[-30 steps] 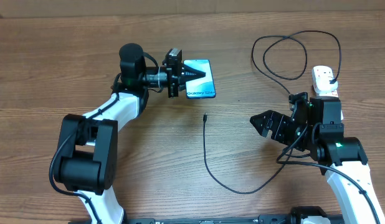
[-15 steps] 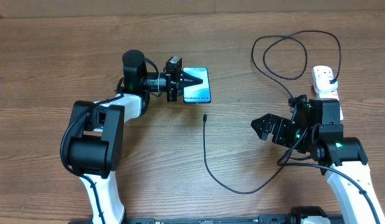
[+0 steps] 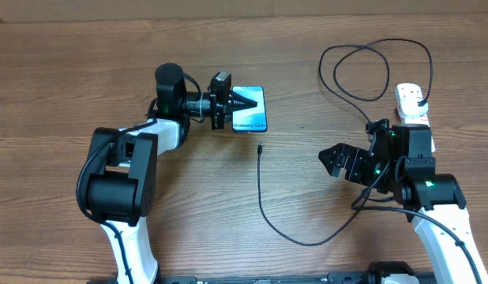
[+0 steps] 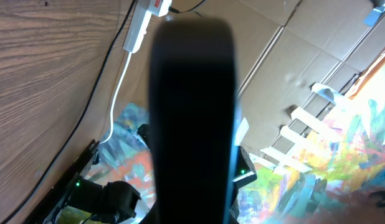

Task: Plug charger to phone and switch on socket
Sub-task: 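Lower the right gripper to the cable's USB-C plug and grasp it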

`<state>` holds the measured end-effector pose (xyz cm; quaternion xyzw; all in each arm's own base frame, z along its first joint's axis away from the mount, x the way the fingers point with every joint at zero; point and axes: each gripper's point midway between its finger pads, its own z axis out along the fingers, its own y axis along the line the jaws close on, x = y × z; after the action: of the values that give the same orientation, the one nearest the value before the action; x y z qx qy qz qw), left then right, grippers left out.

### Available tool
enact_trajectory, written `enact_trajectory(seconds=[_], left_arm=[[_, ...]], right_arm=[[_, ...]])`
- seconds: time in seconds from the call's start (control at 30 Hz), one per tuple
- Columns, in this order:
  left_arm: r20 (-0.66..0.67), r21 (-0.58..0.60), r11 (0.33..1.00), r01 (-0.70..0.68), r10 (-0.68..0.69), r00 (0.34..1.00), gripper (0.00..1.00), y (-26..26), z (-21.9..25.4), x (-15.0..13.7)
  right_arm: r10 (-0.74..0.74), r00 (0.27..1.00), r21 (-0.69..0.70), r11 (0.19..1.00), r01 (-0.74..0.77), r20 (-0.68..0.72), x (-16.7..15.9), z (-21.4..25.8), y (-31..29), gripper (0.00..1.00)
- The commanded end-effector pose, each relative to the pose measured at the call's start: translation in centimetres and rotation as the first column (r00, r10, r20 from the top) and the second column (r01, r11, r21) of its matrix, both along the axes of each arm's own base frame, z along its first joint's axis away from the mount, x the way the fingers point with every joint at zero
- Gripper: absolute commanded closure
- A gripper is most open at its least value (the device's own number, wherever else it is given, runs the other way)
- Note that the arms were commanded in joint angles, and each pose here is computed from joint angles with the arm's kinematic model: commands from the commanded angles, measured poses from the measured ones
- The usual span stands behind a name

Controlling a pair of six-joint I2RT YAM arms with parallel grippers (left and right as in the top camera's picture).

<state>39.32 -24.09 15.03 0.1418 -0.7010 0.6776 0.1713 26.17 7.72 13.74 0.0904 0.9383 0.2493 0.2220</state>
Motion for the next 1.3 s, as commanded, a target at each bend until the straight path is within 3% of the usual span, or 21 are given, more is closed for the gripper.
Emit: enact_trajectory(seconds=[0.0, 0.17, 0.33, 0.63, 0.9, 1.27], left_arm=[[0.032, -0.010, 0.999, 0.036, -0.036, 0.999, 0.95, -0.4, 0.8, -0.3], [0.027, -0.003, 1.000, -0.030, 0.030, 0.999, 0.95, 0.6, 0.7, 1.0], [0.047, -0.003, 0.994, -0.112, 0.112, 0.993, 0.96, 3.5, 0.7, 2.8], [0.087, -0.005, 0.973, -0.231, 0.231, 0.969, 0.96, 8.9, 0.7, 5.0], [0.088, -0.005, 0.972, -0.235, 0.235, 0.968, 0.95, 9.2, 0.7, 5.1], [0.087, -0.006, 0.974, -0.228, 0.228, 0.970, 0.96, 9.2, 0.7, 4.9]], right_arm=[[0.047, 0.997, -0.022, 0.999, -0.046, 0.053, 0.3, 0.7, 0.6, 0.03], [0.167, 0.974, -0.040, 0.986, -0.163, 0.154, 1.0, 1.9, 4.1, 0.06], [0.253, 0.943, -0.207, 0.956, -0.209, 0.217, 2.0, 1.0, 8.0, 0.09], [0.336, 0.938, -0.325, 0.899, -0.292, 0.085, 4.5, -6.9, 12.4, 0.29], [0.364, 0.930, -0.415, 0.855, -0.311, 0.053, 7.1, -9.1, 15.2, 0.34], [0.384, 0.923, -0.464, 0.824, -0.324, 0.037, 7.3, -11.5, 16.5, 0.46]])
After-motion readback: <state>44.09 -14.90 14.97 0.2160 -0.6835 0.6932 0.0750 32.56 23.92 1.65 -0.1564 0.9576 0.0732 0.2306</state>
